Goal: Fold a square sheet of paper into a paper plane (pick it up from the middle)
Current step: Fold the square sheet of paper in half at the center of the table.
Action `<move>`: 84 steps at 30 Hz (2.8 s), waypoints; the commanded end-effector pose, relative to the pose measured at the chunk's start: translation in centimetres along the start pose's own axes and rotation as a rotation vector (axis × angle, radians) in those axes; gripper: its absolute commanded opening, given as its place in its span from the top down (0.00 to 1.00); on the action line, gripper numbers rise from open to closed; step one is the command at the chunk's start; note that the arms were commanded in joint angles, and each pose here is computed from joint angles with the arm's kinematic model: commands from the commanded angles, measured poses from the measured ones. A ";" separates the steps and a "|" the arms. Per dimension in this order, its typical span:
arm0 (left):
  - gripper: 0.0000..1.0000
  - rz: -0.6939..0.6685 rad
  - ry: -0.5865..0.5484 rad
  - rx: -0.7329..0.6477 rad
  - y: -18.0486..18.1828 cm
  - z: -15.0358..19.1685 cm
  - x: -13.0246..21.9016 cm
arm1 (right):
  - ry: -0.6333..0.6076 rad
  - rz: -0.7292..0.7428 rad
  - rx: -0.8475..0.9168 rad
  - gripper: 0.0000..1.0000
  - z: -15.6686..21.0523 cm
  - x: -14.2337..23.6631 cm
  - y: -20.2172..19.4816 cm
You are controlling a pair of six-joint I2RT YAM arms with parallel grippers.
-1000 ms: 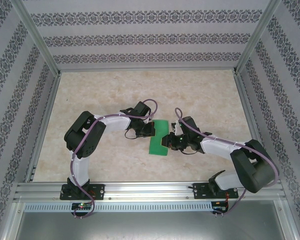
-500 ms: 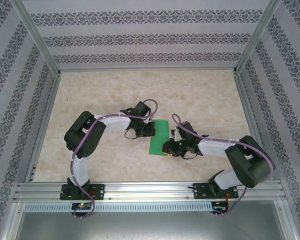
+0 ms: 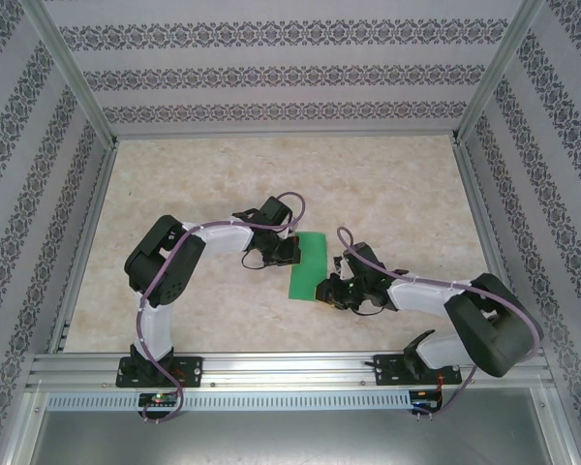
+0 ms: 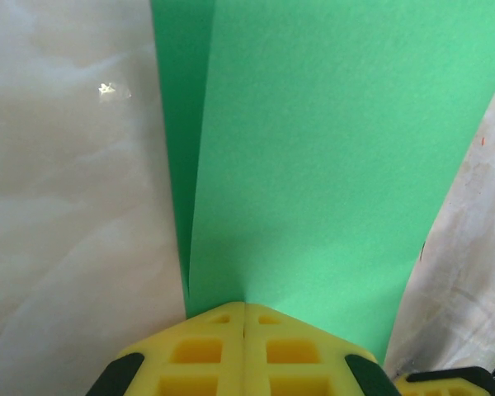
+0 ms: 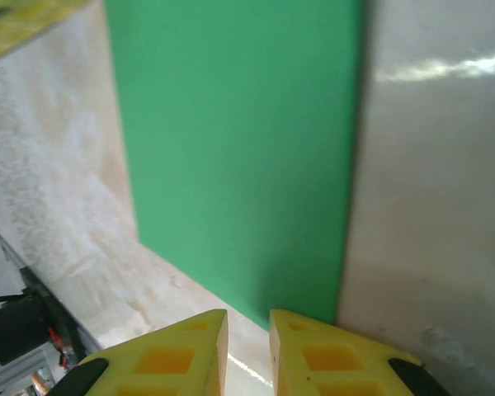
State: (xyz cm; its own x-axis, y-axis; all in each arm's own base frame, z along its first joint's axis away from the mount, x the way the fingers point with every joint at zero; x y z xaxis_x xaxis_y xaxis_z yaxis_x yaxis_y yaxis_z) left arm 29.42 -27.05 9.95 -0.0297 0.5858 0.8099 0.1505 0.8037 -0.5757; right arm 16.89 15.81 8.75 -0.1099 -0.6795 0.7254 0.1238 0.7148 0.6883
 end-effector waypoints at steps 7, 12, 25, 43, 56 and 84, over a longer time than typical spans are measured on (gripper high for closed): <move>1.00 -0.102 0.087 0.008 1.6 1.5 -1.8 | -0.082 -0.038 0.043 0.79 -1.1 1.7 2.3; 1.00 -0.100 0.086 0.009 1.7 1.5 -1.9 | -0.214 -0.021 0.055 0.78 -4.1 3.2 3.7; 1.00 -0.114 0.110 -0.010 2.0 1.8 -2.1 | -0.145 -0.007 -0.062 0.77 -4.6 -1.0 -0.4; 1.00 -0.124 0.102 -0.017 1.7 1.4 -1.9 | -0.164 -0.010 0.023 0.76 -8.2 -0.8 1.6; 1.00 -0.136 0.103 -0.025 1.7 1.5 -1.7 | -0.214 -0.089 0.089 0.76 -9.8 1.2 5.0; 1.00 -0.147 0.093 -0.031 1.6 1.4 -1.3 | -0.202 -0.080 0.078 0.76 -13.5 0.8 4.0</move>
State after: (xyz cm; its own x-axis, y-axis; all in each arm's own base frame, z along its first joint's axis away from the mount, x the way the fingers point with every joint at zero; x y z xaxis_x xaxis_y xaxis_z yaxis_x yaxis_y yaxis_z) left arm 29.62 -27.24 10.03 -0.0125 0.5713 0.8206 0.1899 0.8071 -0.5590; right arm 29.82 16.09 11.87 -0.3154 -0.6934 0.6479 0.0546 0.6683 0.7419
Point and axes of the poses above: each hand's point on the last joint's axis, 136 mm out from that joint toward the fingers, its own x axis back along the fingers, its own y axis along the line the jaws close on, z = x × y, the point moved 10 cm from there along x, back along the fingers, and after that the axes turned 3 degrees about -x, right-handed, at the moved point
